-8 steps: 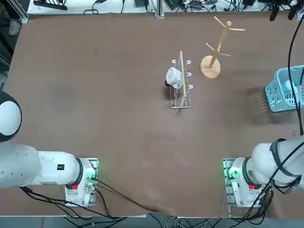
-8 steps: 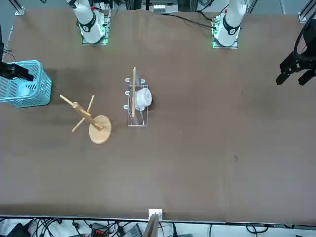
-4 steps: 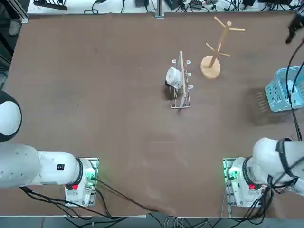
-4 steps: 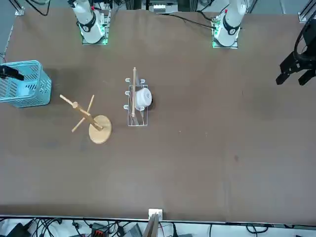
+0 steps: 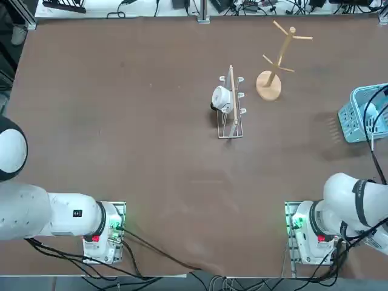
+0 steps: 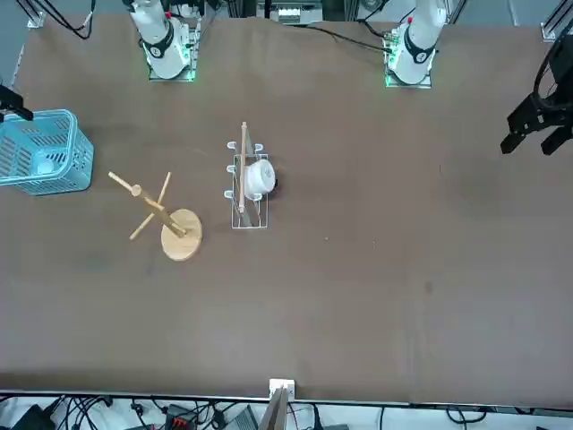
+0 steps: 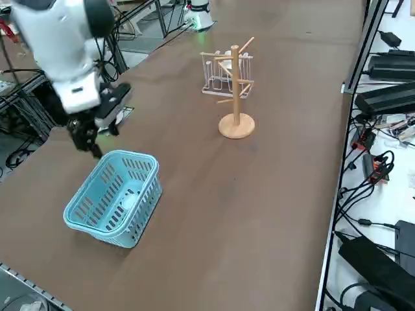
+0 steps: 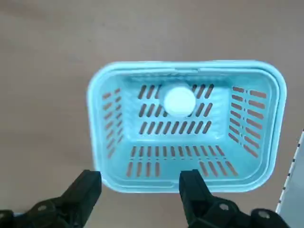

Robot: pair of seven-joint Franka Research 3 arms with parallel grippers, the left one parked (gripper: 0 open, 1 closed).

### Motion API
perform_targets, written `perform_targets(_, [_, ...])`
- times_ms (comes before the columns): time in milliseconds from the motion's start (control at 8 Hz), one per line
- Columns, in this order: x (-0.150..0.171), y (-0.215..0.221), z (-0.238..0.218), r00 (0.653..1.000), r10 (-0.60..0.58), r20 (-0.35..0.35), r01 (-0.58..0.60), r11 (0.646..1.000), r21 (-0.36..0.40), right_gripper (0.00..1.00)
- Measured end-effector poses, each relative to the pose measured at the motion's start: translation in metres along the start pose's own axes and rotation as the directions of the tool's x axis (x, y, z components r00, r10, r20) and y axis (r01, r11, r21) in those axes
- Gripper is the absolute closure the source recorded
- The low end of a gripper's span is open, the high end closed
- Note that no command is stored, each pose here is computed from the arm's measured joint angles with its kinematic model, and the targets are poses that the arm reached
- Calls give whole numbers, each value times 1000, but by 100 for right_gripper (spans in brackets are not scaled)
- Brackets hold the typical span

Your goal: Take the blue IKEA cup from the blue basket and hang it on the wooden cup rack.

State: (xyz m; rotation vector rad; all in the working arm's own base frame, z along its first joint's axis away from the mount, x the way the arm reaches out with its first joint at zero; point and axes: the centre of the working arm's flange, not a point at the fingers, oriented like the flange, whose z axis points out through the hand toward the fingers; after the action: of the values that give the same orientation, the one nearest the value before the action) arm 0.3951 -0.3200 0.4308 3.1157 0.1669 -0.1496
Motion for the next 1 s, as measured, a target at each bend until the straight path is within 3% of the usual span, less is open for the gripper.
perform_targets(375, [-12,9,35,994,-98,-42,97,995,-26,0])
perform_targets(1000, [23,28,92,952,-301,-53,298,953,-54,0])
